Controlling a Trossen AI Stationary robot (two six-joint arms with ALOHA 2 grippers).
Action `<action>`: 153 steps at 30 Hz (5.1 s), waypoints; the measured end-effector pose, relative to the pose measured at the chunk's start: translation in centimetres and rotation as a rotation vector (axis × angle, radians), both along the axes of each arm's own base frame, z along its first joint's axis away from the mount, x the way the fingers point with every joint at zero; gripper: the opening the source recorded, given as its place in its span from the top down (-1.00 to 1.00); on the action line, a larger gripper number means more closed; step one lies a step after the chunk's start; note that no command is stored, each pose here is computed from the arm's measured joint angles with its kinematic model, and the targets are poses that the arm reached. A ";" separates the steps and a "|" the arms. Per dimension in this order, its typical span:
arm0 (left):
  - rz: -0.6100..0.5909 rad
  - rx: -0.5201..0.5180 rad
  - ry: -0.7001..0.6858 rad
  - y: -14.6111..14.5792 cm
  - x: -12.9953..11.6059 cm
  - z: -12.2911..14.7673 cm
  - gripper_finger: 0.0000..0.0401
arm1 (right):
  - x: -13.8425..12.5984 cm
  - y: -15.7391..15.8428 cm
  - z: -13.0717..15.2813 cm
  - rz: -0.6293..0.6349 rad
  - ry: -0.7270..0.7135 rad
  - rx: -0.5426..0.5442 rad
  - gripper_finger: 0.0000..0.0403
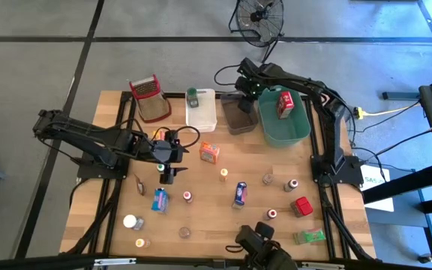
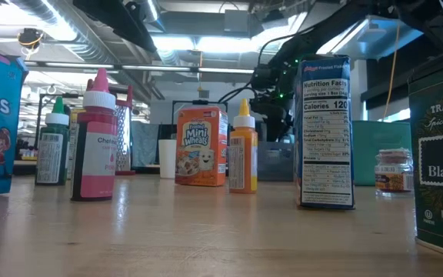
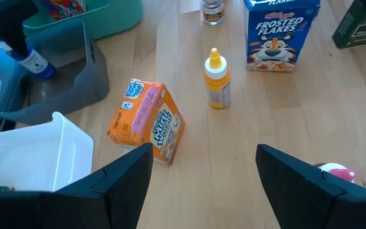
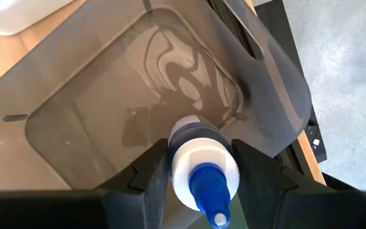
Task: Pick & Place Kitchen Items
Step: Put the blue food coloring bottle into the black bin, then put the green cereal box into the green bin
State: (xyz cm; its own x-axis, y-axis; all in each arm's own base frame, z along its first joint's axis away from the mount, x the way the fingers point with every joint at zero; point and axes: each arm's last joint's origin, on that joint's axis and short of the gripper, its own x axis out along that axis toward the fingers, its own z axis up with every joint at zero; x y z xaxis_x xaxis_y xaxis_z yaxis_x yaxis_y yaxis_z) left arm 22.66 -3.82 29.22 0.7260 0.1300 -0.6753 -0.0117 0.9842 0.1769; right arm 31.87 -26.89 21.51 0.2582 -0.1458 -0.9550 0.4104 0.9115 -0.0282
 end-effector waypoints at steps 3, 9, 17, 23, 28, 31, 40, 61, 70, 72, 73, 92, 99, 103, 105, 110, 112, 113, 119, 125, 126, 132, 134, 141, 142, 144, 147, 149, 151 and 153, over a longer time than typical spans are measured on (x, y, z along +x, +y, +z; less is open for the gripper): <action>0.002 0.002 0.000 0.0 0.0 0.0 -0.37 | 0.0 0.0 0.0 0.000 0.000 0.001 0.19; 0.002 0.001 0.000 0.0 0.0 0.0 -0.37 | -0.1 0.0 0.0 -0.001 0.007 0.006 0.12; 0.003 0.001 0.000 0.0 0.0 0.0 -0.37 | -0.1 0.0 0.0 -0.008 0.005 0.008 0.11; 0.003 0.001 0.000 0.0 0.0 0.0 -0.37 | 0.0 0.1 0.0 0.009 -0.005 0.018 0.09; 0.003 0.000 0.000 0.0 0.0 0.0 -0.37 | 0.0 0.1 0.0 0.026 -0.016 0.028 -0.02; 0.005 0.000 0.000 0.0 0.0 0.0 -0.37 | 0.0 0.1 0.0 0.011 -0.008 0.020 -0.10; 0.005 -0.001 0.000 0.0 0.0 0.0 -0.37 | -0.1 -0.2 1.7 -0.043 0.044 -0.023 -0.21; 0.031 -0.051 0.029 -0.3 -0.3 -0.2 -0.37 | 1.6 8.8 11.1 0.091 0.144 0.100 -0.21; 0.002 -0.068 0.026 -1.5 -0.6 -0.2 -0.37 | 2.7 20.0 14.3 0.345 0.071 0.195 -0.21; -0.007 -0.071 0.026 -1.8 -0.6 -0.2 -0.37 | 2.8 22.6 14.6 0.405 0.067 0.200 -0.21; -0.008 -0.071 0.025 -1.9 -0.7 -0.2 -0.37 | 2.8 23.8 14.8 0.430 0.065 0.199 -0.21; -0.072 -0.035 0.017 -3.7 -1.3 -0.2 -0.37 | 0.6 38.4 15.3 -0.102 0.096 0.294 -0.21; -0.134 0.031 0.026 -3.7 -1.3 -0.2 -0.37 | -0.9 41.7 15.3 -0.116 0.118 0.332 -0.21; -0.159 0.060 0.031 -3.6 -1.2 -0.2 -0.37 | -2.1 43.6 15.5 -0.112 0.142 0.369 -0.21; -0.163 0.070 0.032 -3.5 -1.2 -0.2 -0.37 | -2.8 44.8 15.6 -0.057 0.170 0.401 -0.21; -0.162 0.088 0.036 -3.0 -1.0 -0.2 -0.37 | -5.8 48.0 16.3 0.211 0.205 0.423 -0.21; -0.156 0.083 0.038 -2.8 -1.0 -0.2 -0.37 | -7.2 49.4 16.5 0.324 0.205 0.411 -0.21; -0.155 0.078 0.039 -2.7 -0.9 -0.2 -0.37 | -7.8 50.0 16.5 0.363 0.208 0.405 -0.21; -0.156 0.053 0.036 -2.1 -0.6 -0.2 -0.37 | -11.4 53.3 16.5 0.494 0.160 0.294 -0.21; -0.140 0.050 0.025 -1.7 -0.5 -0.1 -0.37 | -13.6 54.9 15.9 0.479 0.142 0.233 -0.21; -0.138 0.050 0.025 -1.7 -0.5 -0.1 -0.37 | -13.8 55.0 15.4 0.480 0.157 0.222 -0.21; -0.135 0.045 0.003 -1.6 -0.3 0.1 -0.37 | -14.5 55.5 12.9 0.472 0.293 0.210 -0.21; -0.135 0.045 0.003 -1.6 -0.3 0.1 -0.37 | -14.9 55.6 12.0 0.482 0.326 0.188 -0.21; -0.134 0.043 -0.006 -1.6 -0.2 0.1 -0.37 | -17.5 55.5 9.0 0.476 0.432 0.097 -0.21; -0.132 0.041 -0.014 -1.6 -0.2 0.2 -0.37 | -17.8 55.6 8.6 0.476 0.442 0.083 -0.21; -0.124 0.038 -0.026 -1.5 0.0 0.3 -0.37 | -18.3 55.7 8.0 0.482 0.456 0.059 -0.21; -0.125 0.013 -0.040 -1.1 0.2 0.4 -0.37 | -18.8 55.6 7.1 0.489 0.473 0.020 -0.21; -0.138 -0.018 -0.041 -0.8 0.3 0.4 -0.37 | -19.1 55.5 6.5 0.489 0.489 -0.002 -0.21; -0.139 -0.036 -0.039 -0.4 0.4 0.4 -0.37 | -19.3 55.4 6.0 0.490 0.500 -0.017 -0.21; -0.124 -0.037 -0.039 -0.1 0.4 0.4 -0.37 | -19.4 55.4 5.6 0.490 0.506 -0.020 -0.21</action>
State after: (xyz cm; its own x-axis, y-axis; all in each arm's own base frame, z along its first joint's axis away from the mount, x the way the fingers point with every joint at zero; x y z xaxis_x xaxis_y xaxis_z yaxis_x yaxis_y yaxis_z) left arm 23.10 -3.89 29.62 0.7610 0.0132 -0.6486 0.1045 0.9843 0.1426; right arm 12.51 28.50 27.12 -0.1768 -0.1453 -0.9735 -0.1155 0.9853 -0.1261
